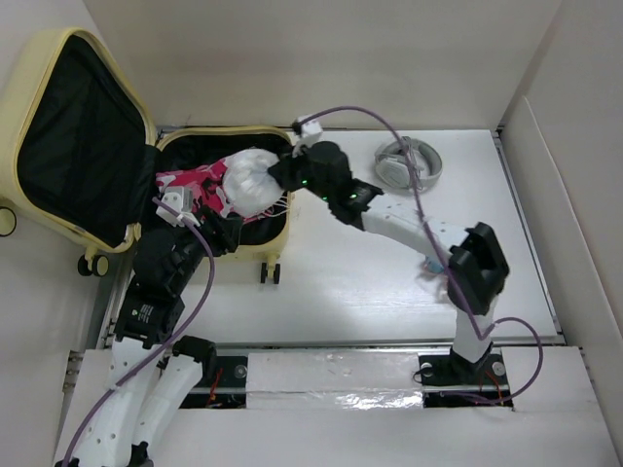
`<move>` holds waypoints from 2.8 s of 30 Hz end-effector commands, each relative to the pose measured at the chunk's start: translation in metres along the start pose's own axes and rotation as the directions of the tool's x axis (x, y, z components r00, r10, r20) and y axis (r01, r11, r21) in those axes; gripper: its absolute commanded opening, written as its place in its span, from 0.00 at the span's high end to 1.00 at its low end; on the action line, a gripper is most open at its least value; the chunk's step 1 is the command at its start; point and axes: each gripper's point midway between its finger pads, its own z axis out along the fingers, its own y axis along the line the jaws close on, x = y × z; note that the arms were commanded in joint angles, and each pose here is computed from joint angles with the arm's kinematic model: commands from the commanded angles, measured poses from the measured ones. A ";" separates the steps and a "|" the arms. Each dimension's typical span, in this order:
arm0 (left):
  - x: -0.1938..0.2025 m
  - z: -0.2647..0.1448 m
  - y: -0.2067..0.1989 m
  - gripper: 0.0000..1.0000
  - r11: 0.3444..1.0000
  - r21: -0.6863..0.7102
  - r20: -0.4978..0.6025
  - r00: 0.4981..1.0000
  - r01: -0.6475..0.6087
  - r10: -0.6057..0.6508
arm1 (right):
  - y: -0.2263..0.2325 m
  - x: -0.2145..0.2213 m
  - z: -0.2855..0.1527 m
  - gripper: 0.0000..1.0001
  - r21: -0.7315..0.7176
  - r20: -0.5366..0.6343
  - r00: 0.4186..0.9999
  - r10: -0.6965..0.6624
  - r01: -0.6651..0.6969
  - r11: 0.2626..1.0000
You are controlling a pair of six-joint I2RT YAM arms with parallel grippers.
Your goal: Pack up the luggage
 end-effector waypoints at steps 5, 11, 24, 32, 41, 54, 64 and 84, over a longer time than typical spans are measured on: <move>-0.028 -0.009 -0.005 0.44 1.000 -0.002 0.092 0.996 0.009 -0.009 | 0.045 0.044 0.034 1.00 -0.084 -0.072 0.996 -0.056 0.050 0.995; -0.027 -0.009 -0.006 0.44 1.000 0.003 0.090 0.996 0.008 -0.009 | 0.047 0.092 0.043 0.95 -0.108 -0.193 0.975 -0.111 0.091 0.990; -0.024 -0.004 -0.005 0.43 1.000 0.005 0.084 0.996 0.012 -0.013 | 0.041 0.075 0.036 0.29 -0.026 -0.174 0.967 -0.187 0.185 0.982; -0.025 -0.008 -0.005 0.42 1.000 0.009 0.094 0.995 0.010 -0.011 | -0.062 -0.011 -0.011 0.29 0.144 -0.015 0.993 -0.121 0.122 0.982; -0.026 -0.009 -0.008 0.42 1.000 0.021 0.097 0.995 0.004 -0.006 | -0.321 -0.033 -0.122 0.86 0.704 0.119 0.992 0.048 -0.118 0.701; -0.023 -0.007 -0.011 0.42 0.999 0.037 0.084 0.996 0.000 -0.003 | -0.490 0.043 -0.156 0.37 0.815 0.111 0.921 0.373 -0.299 0.497; -0.025 -0.009 -0.011 0.42 0.999 0.039 0.093 0.996 0.000 -0.003 | -0.503 0.094 -0.135 0.69 0.777 0.016 0.846 0.533 -0.346 0.526; -0.024 -0.008 -0.010 0.42 0.999 0.030 0.092 0.996 0.016 -0.019 | -0.141 -0.069 0.014 1.00 0.114 0.063 0.984 0.164 -0.171 0.979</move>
